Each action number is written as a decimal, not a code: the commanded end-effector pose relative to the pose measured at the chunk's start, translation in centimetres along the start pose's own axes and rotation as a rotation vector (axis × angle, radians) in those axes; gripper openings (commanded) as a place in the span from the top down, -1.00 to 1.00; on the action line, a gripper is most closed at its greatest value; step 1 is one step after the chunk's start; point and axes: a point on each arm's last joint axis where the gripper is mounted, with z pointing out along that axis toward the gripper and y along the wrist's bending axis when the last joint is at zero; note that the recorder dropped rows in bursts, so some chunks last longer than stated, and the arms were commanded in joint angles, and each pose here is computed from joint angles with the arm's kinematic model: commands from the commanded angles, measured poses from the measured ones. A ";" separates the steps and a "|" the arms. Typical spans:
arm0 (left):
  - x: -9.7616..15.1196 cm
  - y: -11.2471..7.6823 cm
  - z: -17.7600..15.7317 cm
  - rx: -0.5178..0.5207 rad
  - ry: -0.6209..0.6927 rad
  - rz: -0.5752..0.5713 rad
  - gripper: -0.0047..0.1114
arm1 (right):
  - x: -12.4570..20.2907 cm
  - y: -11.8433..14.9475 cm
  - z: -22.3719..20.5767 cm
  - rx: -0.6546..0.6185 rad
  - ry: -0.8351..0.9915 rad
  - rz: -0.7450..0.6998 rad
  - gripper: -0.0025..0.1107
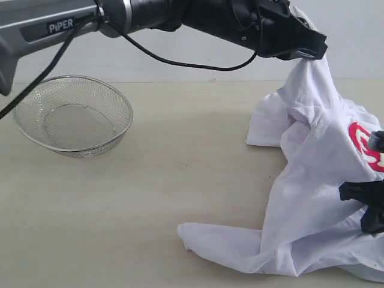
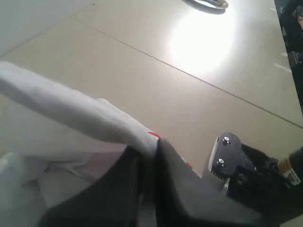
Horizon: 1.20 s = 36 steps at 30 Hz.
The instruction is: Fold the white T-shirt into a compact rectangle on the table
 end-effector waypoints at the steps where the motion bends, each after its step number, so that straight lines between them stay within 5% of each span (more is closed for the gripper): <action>1: -1.1 -1.1 -1.7 -0.019 0.062 0.054 0.84 | 0.0 0.1 -0.1 -0.001 -0.008 -0.009 0.91; 7: 0.6 -1.0 -2.6 -0.047 0.290 0.048 0.84 | 0.1 0.1 -0.1 -0.003 -0.004 -0.009 0.91; 12: 0.8 -1.3 -3.6 -0.031 0.356 0.026 0.84 | 0.1 0.1 -0.1 -0.005 0.002 -0.013 0.91; 18: 1.0 -0.4 -8.4 -0.210 0.376 0.032 0.84 | 0.2 0.1 -0.1 -0.008 0.006 -0.020 0.91; 20: 2.1 2.0 -10.6 -0.353 0.373 -0.021 0.84 | 0.2 0.2 -0.1 -0.012 0.007 -0.014 0.91; 25: 5.7 11.4 -14.9 -0.607 0.273 -0.153 0.84 | 0.2 0.5 -0.1 -0.050 0.005 -0.030 0.91; 30: 11.6 19.3 -17.7 -0.741 0.269 -0.323 0.84 | 0.2 0.6 -0.1 -0.055 0.009 -0.026 0.91; 33: 12.3 20.9 -16.5 -0.702 0.234 -0.253 0.84 | 0.1 0.5 -0.1 -0.053 -0.004 -0.021 0.91; 36: 10.0 21.6 -15.0 -0.650 0.108 -0.188 0.84 | 0.3 0.6 -0.1 -0.061 0.015 -0.022 0.91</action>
